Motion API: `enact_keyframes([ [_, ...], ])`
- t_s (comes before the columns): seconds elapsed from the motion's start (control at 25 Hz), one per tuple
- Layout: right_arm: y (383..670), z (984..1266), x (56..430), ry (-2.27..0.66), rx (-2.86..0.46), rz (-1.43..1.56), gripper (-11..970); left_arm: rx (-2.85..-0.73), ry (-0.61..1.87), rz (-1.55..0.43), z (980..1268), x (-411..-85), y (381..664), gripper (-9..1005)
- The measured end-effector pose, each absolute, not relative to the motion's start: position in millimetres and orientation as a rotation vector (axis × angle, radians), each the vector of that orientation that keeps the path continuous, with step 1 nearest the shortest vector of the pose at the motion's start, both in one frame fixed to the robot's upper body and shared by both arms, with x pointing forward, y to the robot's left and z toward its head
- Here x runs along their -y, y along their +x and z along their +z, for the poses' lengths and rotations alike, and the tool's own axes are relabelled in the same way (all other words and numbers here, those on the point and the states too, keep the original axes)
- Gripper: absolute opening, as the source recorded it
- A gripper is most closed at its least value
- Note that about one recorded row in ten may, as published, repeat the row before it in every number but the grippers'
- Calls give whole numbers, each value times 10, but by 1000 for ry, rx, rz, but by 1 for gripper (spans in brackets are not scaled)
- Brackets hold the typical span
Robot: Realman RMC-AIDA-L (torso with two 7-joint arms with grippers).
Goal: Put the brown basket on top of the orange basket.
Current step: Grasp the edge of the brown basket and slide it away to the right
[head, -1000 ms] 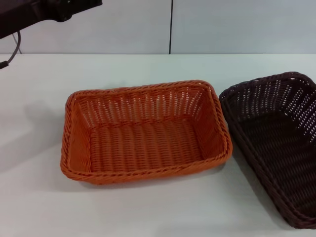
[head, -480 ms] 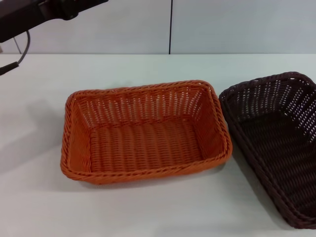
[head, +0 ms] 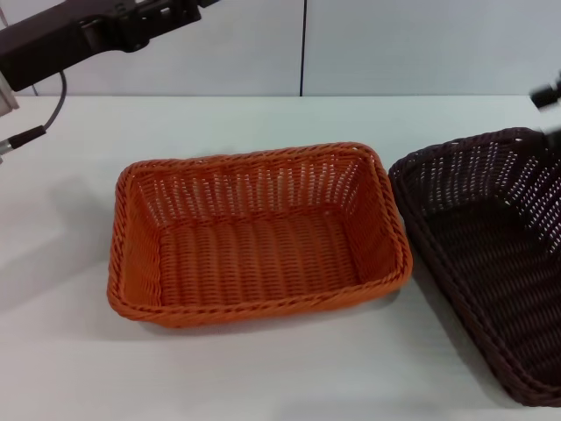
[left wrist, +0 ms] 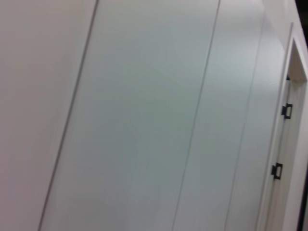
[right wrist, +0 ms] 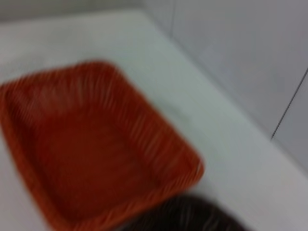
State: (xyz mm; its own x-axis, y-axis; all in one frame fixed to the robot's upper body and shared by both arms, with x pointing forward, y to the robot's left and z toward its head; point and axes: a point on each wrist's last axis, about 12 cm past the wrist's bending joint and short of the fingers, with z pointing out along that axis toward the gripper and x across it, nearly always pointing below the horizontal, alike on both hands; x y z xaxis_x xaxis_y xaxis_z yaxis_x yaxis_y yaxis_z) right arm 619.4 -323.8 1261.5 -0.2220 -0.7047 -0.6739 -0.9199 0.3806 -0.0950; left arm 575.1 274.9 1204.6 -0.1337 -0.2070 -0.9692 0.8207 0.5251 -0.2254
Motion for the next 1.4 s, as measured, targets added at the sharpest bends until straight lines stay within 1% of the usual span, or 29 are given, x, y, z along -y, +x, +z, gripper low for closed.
enact_keyframes([
  [0.32,5986,12553,3258,-1584,-2168,464,679,-1437,519,-948,12050,-2873,5747,841],
  [0.44,5926,12438,3191,-1668,-2223,471,679,-1428,503,-939,12077,-2912,5756,841],
  [0.76,5821,12140,3031,-1764,-2312,510,679,-1407,486,-923,12130,-2966,5769,841],
  [0.96,5761,12055,3002,-1795,-2362,543,679,-1405,469,-912,12139,-3004,5773,841],
  [1.4,5634,11854,2771,-1908,-2403,629,679,-1406,446,-910,12124,-3062,5737,840],
])
